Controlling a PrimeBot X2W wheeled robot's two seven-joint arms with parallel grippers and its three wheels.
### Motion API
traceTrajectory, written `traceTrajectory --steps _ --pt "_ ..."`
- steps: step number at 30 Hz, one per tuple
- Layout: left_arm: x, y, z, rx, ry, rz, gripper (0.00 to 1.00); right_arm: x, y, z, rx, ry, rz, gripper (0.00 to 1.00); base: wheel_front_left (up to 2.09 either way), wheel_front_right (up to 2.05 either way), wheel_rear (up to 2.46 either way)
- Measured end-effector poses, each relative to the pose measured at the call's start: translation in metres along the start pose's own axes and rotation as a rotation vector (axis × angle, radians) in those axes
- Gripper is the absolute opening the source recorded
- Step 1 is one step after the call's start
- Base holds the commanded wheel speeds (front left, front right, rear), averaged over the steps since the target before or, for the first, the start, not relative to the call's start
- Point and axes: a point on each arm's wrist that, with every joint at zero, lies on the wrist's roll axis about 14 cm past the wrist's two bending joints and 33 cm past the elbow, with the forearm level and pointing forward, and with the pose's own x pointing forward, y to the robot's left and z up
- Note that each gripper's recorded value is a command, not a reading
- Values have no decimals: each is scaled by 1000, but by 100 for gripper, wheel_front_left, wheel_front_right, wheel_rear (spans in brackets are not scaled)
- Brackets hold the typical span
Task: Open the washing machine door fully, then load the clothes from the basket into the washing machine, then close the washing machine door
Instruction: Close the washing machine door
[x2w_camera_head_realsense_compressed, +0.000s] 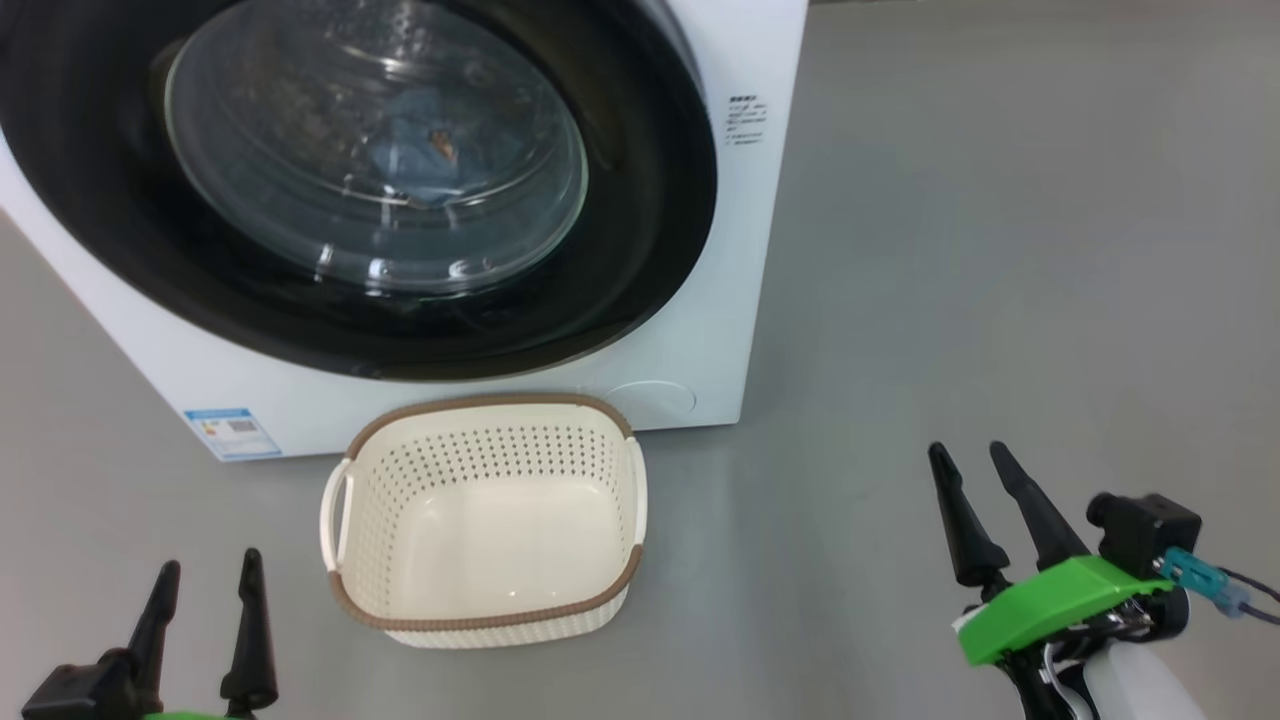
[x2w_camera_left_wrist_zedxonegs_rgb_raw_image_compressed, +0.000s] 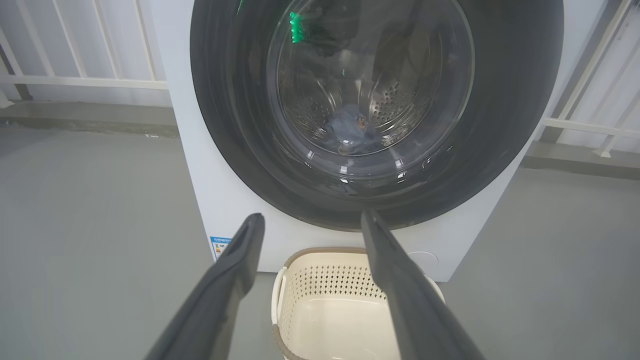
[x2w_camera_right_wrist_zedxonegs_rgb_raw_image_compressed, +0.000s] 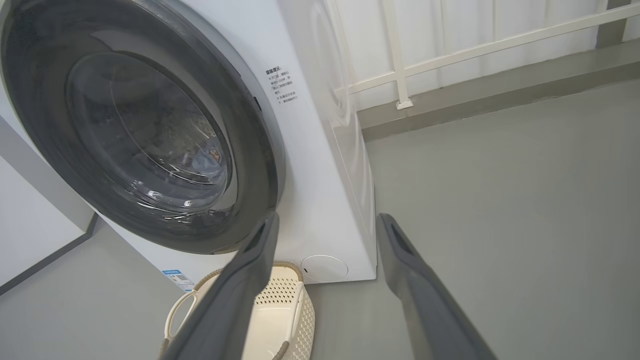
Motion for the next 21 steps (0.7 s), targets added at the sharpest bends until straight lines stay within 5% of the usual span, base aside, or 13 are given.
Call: traceTrajectory --steps 21 --pt "-8 0 2 10 -3 -4 100 -47 -45 0 -27 -3 -130 100 0 0 0"
